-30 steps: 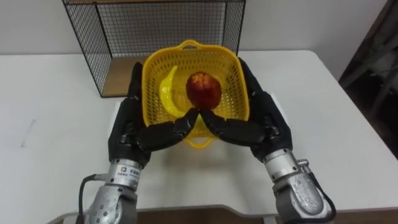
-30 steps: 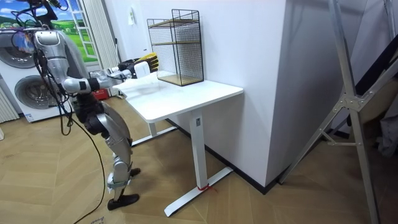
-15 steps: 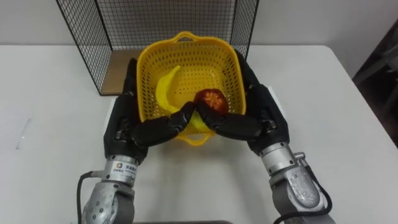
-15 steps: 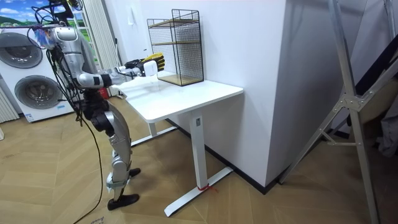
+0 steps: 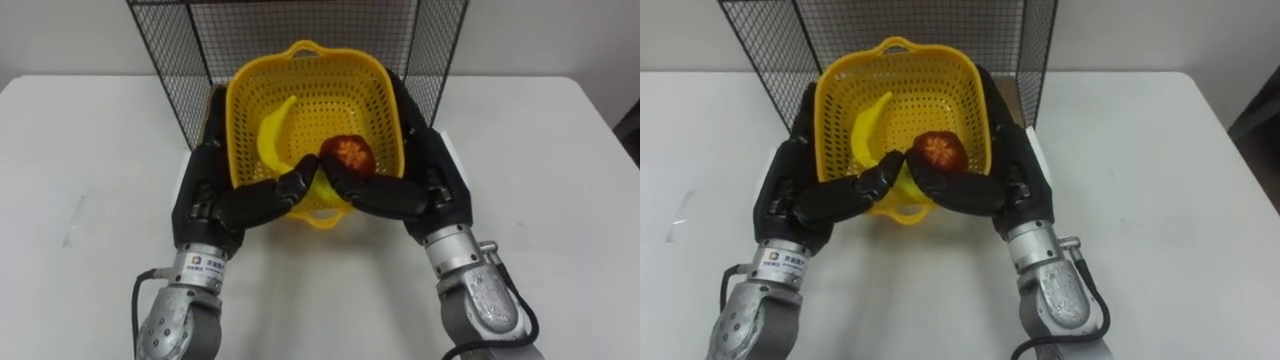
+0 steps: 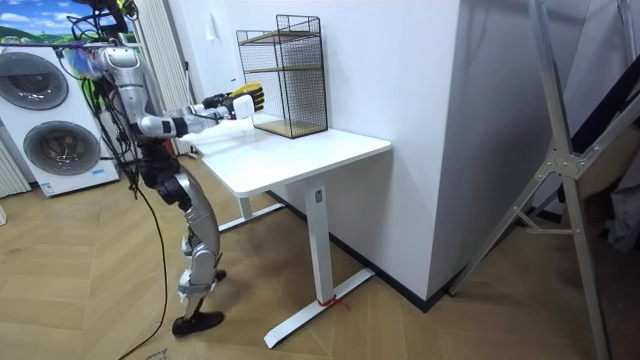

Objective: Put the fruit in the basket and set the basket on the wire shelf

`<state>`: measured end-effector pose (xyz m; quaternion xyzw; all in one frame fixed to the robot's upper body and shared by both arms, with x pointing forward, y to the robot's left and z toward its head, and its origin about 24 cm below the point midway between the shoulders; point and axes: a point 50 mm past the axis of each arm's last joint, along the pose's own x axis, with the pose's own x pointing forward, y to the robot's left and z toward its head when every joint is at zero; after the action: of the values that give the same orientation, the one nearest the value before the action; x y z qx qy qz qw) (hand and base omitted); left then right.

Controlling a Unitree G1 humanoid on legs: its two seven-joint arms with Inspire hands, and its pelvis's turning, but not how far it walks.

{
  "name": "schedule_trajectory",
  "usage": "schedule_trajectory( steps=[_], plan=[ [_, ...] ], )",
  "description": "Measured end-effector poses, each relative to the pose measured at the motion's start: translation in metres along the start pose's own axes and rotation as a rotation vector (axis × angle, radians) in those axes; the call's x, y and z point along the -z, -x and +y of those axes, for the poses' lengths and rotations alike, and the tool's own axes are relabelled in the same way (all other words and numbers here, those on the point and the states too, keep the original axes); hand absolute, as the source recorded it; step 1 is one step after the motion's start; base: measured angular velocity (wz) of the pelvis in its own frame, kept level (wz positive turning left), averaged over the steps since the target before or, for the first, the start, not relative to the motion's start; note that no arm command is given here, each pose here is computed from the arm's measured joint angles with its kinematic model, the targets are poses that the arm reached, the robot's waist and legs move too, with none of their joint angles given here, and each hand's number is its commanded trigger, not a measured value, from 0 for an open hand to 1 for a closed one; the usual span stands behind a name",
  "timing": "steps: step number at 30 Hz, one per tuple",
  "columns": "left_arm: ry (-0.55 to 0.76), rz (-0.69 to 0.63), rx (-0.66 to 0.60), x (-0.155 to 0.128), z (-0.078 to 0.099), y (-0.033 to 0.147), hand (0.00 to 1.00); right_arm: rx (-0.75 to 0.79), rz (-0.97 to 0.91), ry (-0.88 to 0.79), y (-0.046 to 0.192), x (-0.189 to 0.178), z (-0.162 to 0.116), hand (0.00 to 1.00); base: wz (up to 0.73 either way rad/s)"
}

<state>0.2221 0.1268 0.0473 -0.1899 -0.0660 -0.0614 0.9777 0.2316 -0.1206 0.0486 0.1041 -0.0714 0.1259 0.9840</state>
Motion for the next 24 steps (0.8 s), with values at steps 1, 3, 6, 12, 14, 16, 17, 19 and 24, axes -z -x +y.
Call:
schedule_trajectory(
  steps=[1,3,6,12,14,16,17,19,24],
  plan=[
    [-0.001,-0.002,-0.001,-0.0005,0.0004,-0.0004,0.0,0.0,-0.001,-0.001,-0.0004,-0.0002,0.0002,0.0,0.03],
    [-0.005,-0.006,-0.01,-0.0014,0.0023,-0.0006,0.0,-0.012,-0.002,0.001,-0.0041,0.0002,0.0012,0.0,-0.07],
    [-0.008,-0.004,-0.011,-0.0015,0.0027,-0.0008,0.0,-0.021,0.002,0.008,-0.0067,0.0007,0.0005,0.0,-0.01],
    [-0.018,-0.002,-0.004,-0.001,0.0012,-0.0009,0.0,-0.02,-0.002,0.007,-0.0087,0.0003,0.001,0.0,0.0],
    [-0.018,-0.002,-0.003,-0.0009,0.0009,-0.0009,0.0,-0.019,-0.002,0.007,-0.0089,0.0001,0.0009,0.0,0.04],
    [-0.018,0.001,0.0,-0.0004,0.0001,-0.0008,0.0,-0.012,0.004,0.006,-0.0085,0.0015,0.0002,0.0,0.11],
    [-0.019,0.001,0.003,-0.0001,-0.0004,-0.0007,0.0,-0.005,0.005,0.007,-0.0085,0.0019,-0.0005,0.0,0.09],
    [-0.032,0.002,0.007,0.0001,-0.0012,-0.0007,0.0,0.003,0.009,0.008,-0.0084,0.0027,-0.0016,0.0,0.07],
    [-0.042,0.008,0.016,0.0003,-0.0035,-0.0035,0.0,0.036,0.033,0.012,-0.0077,0.0077,-0.0046,0.0,0.04]
  ],
)
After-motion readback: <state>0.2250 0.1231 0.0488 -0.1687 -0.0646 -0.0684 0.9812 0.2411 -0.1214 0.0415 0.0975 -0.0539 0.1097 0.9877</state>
